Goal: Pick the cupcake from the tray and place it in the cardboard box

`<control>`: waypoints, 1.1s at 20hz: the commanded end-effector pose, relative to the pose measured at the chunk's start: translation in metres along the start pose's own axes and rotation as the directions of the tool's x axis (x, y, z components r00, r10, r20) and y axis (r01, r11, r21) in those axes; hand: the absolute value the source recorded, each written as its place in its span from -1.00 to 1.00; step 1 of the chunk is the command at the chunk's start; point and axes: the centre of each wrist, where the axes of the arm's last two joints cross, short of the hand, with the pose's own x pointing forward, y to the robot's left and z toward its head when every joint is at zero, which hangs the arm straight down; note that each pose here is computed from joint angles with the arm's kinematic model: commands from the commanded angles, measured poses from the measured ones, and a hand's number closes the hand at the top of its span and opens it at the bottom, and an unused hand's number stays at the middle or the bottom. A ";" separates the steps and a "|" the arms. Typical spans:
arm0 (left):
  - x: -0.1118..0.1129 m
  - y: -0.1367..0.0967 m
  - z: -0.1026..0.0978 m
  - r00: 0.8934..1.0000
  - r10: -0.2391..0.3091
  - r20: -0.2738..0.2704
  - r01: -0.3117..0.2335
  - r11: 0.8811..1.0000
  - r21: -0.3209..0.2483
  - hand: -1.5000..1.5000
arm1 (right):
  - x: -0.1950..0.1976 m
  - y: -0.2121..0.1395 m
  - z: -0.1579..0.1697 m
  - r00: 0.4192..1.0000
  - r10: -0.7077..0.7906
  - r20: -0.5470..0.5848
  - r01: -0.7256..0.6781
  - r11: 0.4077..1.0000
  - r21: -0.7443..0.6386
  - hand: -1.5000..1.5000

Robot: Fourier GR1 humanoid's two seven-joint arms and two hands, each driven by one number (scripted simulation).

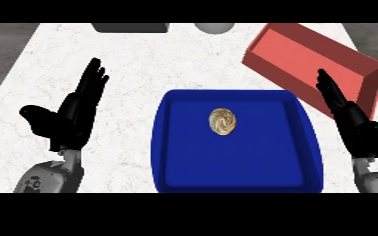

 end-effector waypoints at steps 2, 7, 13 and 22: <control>0.000 0.011 0.002 0.990 -0.107 0.088 0.113 0.991 -0.066 0.00 | 0.061 -0.013 -0.028 0.977 -0.056 0.206 0.047 0.998 0.051 -1.00; 0.018 0.022 -0.008 0.933 -0.281 0.227 0.332 0.914 -0.232 0.00 | 0.128 -0.053 -0.040 0.868 0.262 0.422 -0.324 0.943 0.079 -1.00; 0.005 0.031 -0.018 0.923 -0.272 0.273 0.341 0.907 -0.249 0.00 | 0.074 -0.034 -0.059 0.827 0.144 0.544 -0.285 0.941 0.183 -1.00; 0.009 0.034 -0.027 0.926 -0.285 0.248 0.345 0.906 -0.247 0.00 | 0.110 -0.020 -0.062 0.658 0.385 0.648 -0.654 0.718 0.238 -1.00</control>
